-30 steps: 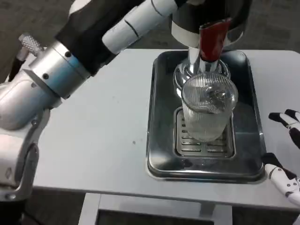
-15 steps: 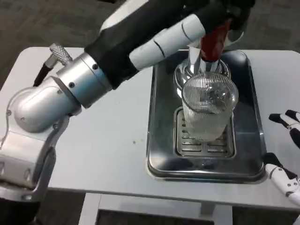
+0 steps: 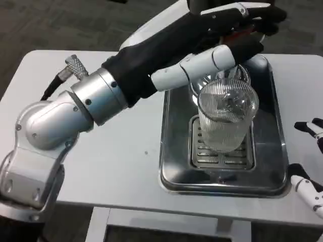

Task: Grasp the cup under the faucet to collect the drink, then remove the cup.

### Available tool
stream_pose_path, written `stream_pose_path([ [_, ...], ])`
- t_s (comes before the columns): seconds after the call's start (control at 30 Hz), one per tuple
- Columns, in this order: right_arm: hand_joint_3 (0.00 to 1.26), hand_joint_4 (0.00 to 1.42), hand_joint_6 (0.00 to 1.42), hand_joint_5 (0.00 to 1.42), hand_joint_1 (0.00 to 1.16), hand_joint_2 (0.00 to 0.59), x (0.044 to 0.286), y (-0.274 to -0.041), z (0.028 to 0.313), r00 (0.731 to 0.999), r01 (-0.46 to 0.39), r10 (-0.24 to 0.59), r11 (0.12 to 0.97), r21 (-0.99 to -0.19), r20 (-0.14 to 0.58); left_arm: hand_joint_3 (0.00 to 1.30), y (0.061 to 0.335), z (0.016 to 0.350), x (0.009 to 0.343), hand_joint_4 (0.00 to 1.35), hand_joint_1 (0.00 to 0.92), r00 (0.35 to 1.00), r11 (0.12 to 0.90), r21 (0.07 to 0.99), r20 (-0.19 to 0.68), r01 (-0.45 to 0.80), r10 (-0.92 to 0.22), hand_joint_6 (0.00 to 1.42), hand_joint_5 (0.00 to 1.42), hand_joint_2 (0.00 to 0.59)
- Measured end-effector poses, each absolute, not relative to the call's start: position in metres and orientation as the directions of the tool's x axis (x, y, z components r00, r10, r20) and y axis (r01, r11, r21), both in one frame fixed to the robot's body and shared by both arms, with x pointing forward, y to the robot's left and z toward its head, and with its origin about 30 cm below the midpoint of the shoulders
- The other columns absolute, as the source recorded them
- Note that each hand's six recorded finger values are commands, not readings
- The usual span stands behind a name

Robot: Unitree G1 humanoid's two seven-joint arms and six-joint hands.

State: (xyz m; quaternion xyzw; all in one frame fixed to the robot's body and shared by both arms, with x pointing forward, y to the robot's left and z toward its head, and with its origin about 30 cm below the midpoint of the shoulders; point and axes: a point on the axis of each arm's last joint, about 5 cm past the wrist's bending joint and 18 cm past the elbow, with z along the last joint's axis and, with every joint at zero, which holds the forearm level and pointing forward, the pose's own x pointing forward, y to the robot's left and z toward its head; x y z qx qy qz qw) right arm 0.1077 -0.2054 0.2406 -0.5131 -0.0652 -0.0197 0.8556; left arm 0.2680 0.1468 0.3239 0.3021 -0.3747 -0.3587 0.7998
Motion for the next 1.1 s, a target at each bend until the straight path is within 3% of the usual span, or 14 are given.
stream_pose_path([
  [0.63,0.10,0.00,0.05,0.00,0.34,0.493,0.107,-0.207,0.240,0.992,0.082,0.043,0.485,-0.871,0.118,0.21,0.148,0.330,0.258,0.20,0.000,0.451,0.435,0.881,0.318,0.183,-0.834,0.25,0.28,0.089],
  [1.1,0.09,0.00,0.08,0.00,0.34,0.493,0.108,-0.207,0.240,0.994,0.075,0.032,0.505,-0.860,0.106,0.21,0.149,0.331,0.257,0.18,0.000,0.449,0.408,0.899,0.302,0.158,-0.841,0.24,0.27,0.095],
])
